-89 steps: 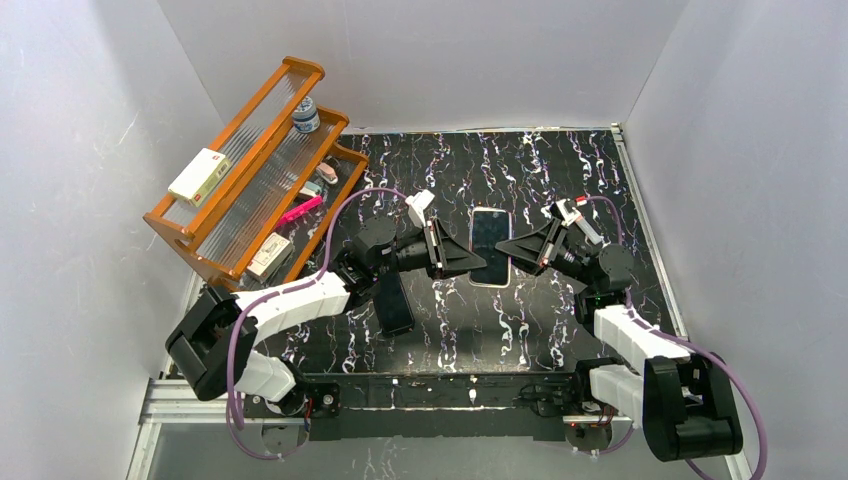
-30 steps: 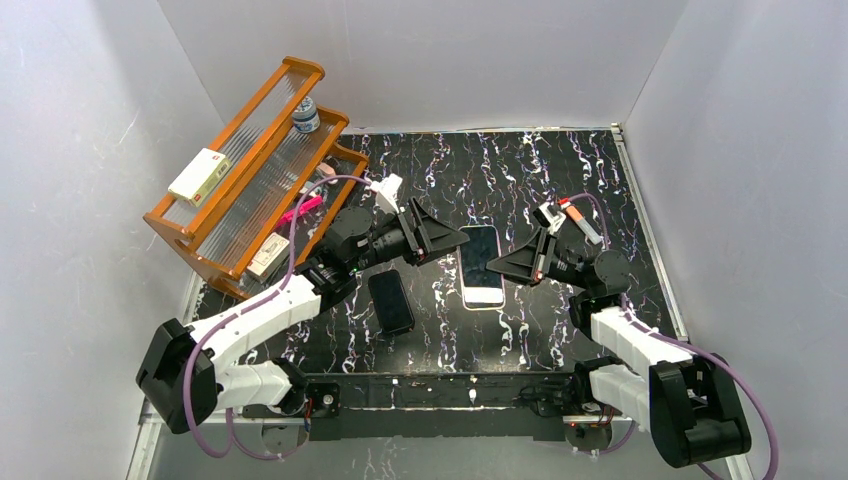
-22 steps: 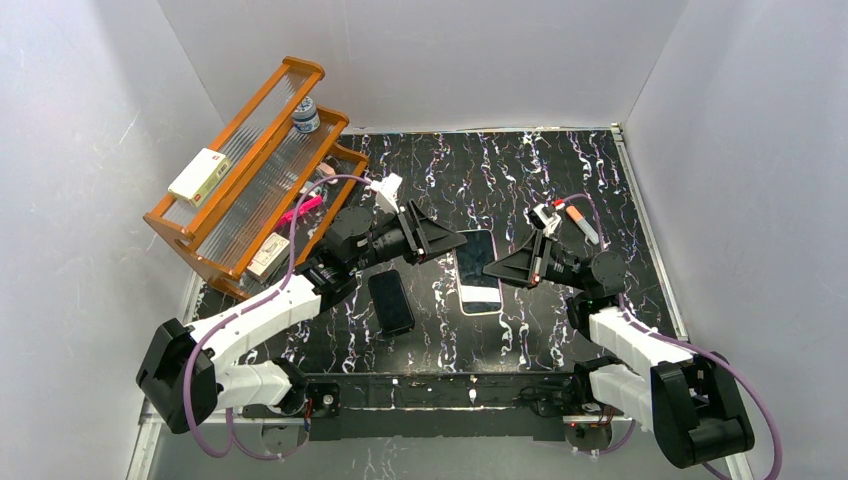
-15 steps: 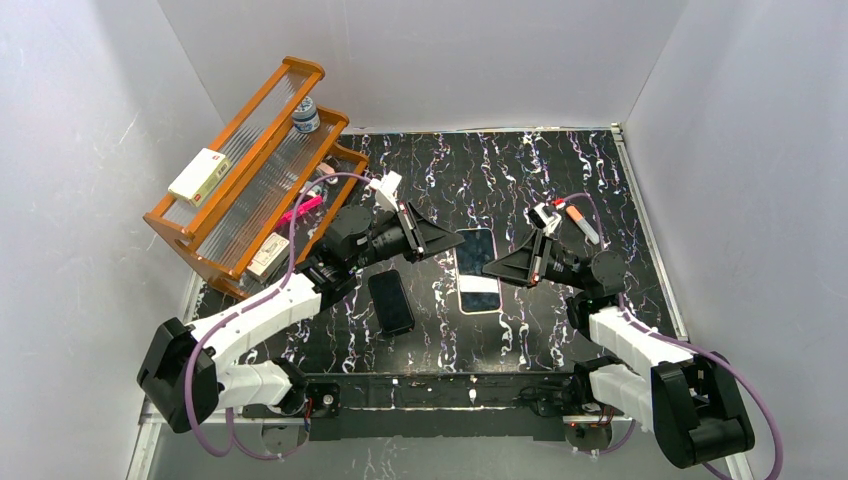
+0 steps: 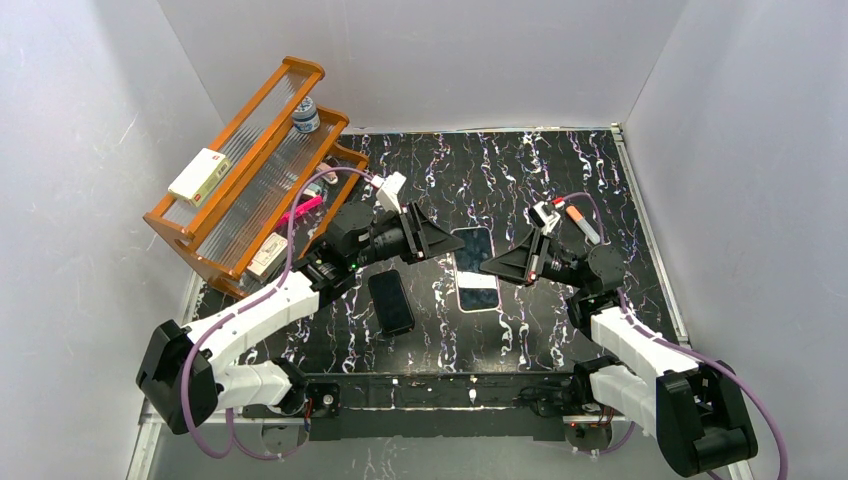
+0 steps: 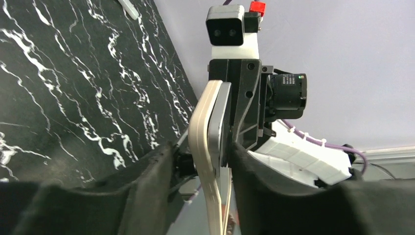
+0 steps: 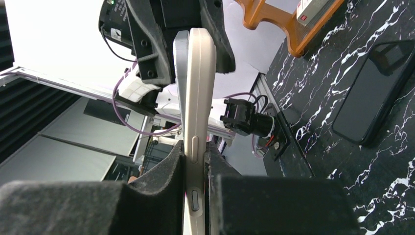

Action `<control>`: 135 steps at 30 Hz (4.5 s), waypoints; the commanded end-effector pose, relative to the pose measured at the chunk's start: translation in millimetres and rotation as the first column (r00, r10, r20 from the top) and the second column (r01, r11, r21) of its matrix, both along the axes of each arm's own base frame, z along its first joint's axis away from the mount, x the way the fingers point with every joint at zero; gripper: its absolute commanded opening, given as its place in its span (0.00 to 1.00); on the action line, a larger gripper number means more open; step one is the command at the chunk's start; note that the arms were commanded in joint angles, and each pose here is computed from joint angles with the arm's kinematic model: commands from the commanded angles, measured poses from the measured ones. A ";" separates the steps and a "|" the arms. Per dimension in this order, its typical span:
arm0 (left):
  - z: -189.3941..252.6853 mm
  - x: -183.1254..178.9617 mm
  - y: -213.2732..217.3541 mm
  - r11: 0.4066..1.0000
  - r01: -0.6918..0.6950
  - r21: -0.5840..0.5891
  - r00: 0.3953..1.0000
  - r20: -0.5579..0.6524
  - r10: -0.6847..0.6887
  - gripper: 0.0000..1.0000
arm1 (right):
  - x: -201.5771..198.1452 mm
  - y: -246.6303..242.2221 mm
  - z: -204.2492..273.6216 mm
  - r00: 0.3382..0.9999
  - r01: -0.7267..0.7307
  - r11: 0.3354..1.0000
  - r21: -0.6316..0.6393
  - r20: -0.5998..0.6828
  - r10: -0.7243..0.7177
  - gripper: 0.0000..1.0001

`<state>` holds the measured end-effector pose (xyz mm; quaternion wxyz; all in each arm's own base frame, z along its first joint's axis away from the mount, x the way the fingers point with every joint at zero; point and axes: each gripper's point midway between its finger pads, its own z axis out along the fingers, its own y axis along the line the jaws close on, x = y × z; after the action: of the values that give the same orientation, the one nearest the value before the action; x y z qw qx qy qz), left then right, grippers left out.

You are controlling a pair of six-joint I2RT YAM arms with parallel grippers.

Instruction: Put the phone into the phone case

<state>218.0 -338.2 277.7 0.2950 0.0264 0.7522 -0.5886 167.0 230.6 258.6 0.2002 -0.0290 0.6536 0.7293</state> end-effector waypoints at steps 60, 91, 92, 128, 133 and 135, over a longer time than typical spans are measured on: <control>-20.6 -58.4 6.3 0.949 0.311 0.047 0.934 0.172 -0.314 0.00 | -3.8 1.9 58.3 0.961 -0.026 1.000 0.018 0.275 0.020 0.45; -9.0 -13.3 19.1 0.989 0.057 0.140 0.979 0.185 -0.083 0.55 | -8.0 5.3 29.7 0.966 -0.047 0.998 -0.051 0.254 0.058 0.01; -8.1 -13.2 17.4 0.989 0.064 0.135 0.979 0.185 -0.088 0.55 | -8.6 5.7 29.2 0.966 -0.050 0.997 -0.052 0.252 0.061 0.01; -35.6 -3.7 27.9 0.960 0.020 0.280 0.987 0.147 -0.064 0.54 | 9.1 17.5 2.4 0.986 0.038 0.992 -0.124 0.166 -0.017 0.01; -46.7 -10.1 38.5 0.955 0.001 0.297 0.991 0.129 -0.041 0.72 | 8.4 18.1 4.4 0.986 0.030 0.992 -0.123 0.169 -0.009 0.01; -49.2 -14.4 41.0 0.958 0.002 0.288 0.993 0.116 -0.037 0.76 | 9.7 18.6 8.8 0.984 0.031 0.992 -0.119 0.176 -0.010 0.01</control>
<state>209.3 -308.4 226.8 0.3164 0.1211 0.8111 -0.4768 175.7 248.1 238.9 0.2324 -0.0787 0.7008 0.6698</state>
